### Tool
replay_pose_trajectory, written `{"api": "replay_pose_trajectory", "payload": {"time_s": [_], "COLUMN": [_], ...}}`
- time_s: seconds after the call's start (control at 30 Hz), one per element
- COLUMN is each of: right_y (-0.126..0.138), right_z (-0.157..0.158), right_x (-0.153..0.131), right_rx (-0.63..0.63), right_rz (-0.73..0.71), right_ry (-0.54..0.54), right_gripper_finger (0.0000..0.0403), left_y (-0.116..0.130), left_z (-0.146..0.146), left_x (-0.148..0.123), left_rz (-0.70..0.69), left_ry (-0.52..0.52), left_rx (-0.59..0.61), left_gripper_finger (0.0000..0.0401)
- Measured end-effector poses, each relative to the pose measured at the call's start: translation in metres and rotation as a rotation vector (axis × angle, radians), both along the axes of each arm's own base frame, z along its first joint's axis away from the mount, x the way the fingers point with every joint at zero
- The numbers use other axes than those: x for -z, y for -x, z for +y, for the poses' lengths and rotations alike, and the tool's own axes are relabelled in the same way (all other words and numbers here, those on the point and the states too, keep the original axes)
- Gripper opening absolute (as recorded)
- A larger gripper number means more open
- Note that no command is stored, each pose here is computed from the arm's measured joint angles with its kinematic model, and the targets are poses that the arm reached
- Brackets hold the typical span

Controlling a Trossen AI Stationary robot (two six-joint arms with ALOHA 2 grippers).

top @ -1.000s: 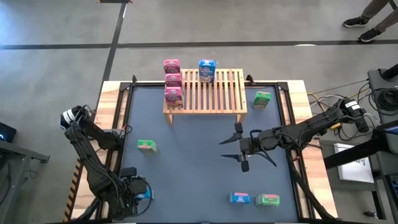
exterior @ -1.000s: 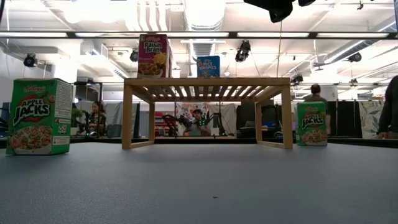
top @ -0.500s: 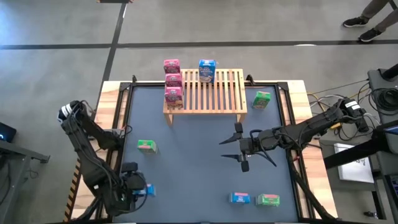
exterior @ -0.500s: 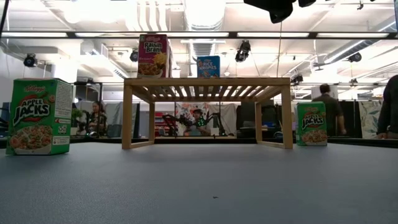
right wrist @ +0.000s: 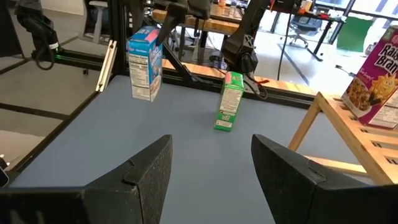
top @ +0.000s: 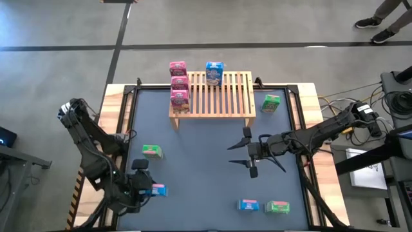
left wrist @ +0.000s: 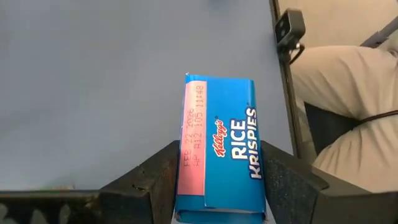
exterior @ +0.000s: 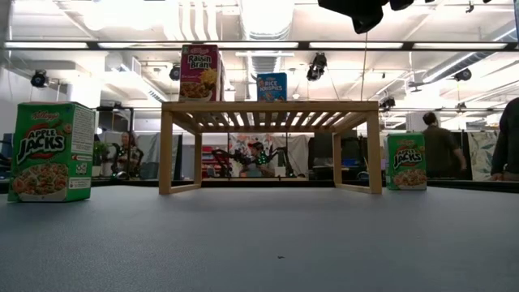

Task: Stack cereal on shelf
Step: Put the left blue cereal box on the shelf aligned with the other blue cereal box

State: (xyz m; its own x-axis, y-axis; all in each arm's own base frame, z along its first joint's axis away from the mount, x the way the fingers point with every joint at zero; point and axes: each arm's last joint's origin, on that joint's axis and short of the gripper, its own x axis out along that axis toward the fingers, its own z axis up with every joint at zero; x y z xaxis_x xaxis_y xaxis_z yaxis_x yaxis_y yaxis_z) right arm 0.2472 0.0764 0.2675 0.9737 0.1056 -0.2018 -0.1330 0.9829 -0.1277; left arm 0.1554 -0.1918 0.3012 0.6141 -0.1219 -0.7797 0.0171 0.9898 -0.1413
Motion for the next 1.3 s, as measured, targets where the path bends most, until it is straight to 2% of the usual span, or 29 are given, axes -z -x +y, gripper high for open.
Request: {"api": "replay_pose_trajectory", "payload": {"time_s": [0.4,0.73,0.87,1.1,1.3], "right_y": [0.001,0.000,-0.007,-0.031,-0.053], "right_z": [0.000,0.000,0.002,0.006,-0.001], "right_x": [0.003,0.001,0.008,0.016,0.035], "right_rx": [-0.001,-0.003,-0.005,-0.003,0.046], "right_rz": [0.007,-0.017,-0.020,-0.150,-0.184], "right_ry": [0.007,0.022,0.031,0.095,0.077], "right_gripper_finger": [0.0210,0.0210,0.0210,0.0210,0.0210], "left_y": [-0.026,-0.026,-0.026,-0.032,-0.041], "left_z": [0.035,0.063,0.068,0.079,0.091], "left_x": [-0.022,-0.044,-0.048,-0.053,-0.057], "left_rz": [-0.155,-0.273,-0.301,-0.350,-0.388], "left_ry": [-0.097,-0.146,-0.180,-0.257,-0.298], "left_rx": [0.087,0.108,0.136,0.159,0.129], "left_gripper_finger": [0.0185,0.0185,0.0185,0.0185,0.0185]}}
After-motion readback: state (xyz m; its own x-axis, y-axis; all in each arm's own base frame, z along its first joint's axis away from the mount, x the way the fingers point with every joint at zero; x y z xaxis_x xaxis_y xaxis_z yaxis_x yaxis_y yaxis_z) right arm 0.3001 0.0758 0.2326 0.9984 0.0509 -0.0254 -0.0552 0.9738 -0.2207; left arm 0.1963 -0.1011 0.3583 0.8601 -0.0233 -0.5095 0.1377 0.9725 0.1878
